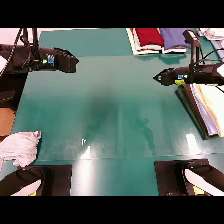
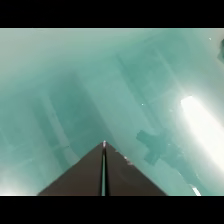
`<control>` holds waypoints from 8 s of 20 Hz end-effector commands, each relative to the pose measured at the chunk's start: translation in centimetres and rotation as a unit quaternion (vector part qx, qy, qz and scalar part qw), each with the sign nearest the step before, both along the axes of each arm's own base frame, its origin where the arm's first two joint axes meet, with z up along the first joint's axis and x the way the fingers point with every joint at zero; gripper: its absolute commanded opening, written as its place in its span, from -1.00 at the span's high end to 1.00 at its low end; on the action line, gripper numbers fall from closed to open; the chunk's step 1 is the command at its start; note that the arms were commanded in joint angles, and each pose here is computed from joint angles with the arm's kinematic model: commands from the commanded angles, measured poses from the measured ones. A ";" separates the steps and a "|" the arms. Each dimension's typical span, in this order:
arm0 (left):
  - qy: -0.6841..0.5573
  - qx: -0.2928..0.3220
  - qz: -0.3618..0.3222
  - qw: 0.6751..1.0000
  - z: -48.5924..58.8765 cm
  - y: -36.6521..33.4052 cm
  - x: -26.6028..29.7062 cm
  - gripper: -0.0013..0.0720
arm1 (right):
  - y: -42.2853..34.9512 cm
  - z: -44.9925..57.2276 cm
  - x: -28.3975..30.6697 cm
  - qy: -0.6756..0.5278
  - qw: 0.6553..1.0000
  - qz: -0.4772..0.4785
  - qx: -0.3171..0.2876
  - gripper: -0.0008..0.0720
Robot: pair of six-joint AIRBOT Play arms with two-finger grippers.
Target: Fold the shirts.
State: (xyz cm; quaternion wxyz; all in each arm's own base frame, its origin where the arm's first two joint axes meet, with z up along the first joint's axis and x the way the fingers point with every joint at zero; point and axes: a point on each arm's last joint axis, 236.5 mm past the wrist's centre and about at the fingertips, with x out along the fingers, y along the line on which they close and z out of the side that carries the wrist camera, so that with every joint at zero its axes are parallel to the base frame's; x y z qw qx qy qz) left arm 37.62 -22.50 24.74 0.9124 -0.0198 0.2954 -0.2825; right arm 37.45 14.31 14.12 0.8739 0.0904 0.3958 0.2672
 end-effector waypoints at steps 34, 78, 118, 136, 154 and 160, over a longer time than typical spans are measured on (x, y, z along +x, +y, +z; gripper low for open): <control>0.399 0.266 0.325 0.815 -27.3 31.6 -21.1 -0.70 | 0.3 -0.6 -0.9 0.019 1.000 0.013 -0.002 0.94; 0.150 0.168 -0.083 0.971 -10.7 -6.3 -2.0 -0.62 | -2.3 24.5 -1.5 -0.292 0.955 -0.030 -0.034 0.94; 0.241 0.099 0.027 0.965 -22.2 2.6 3.2 0.91 | 21.8 -19.7 -2.8 0.256 0.959 0.085 0.087 0.94; -0.175 -0.049 0.121 0.976 11.0 11.6 -5.3 0.91 | -7.4 17.4 -3.3 -0.164 0.981 -0.087 -0.054 0.94; 0.130 0.138 0.106 0.976 -16.1 13.0 -1.7 0.91 | -3.1 -11.3 -4.8 0.206 0.977 -0.028 -0.056 -0.27; 0.122 0.135 0.109 0.977 -15.9 13.0 -1.3 0.91 | -3.0 -18.5 -6.6 0.318 0.947 -0.038 -0.018 -0.54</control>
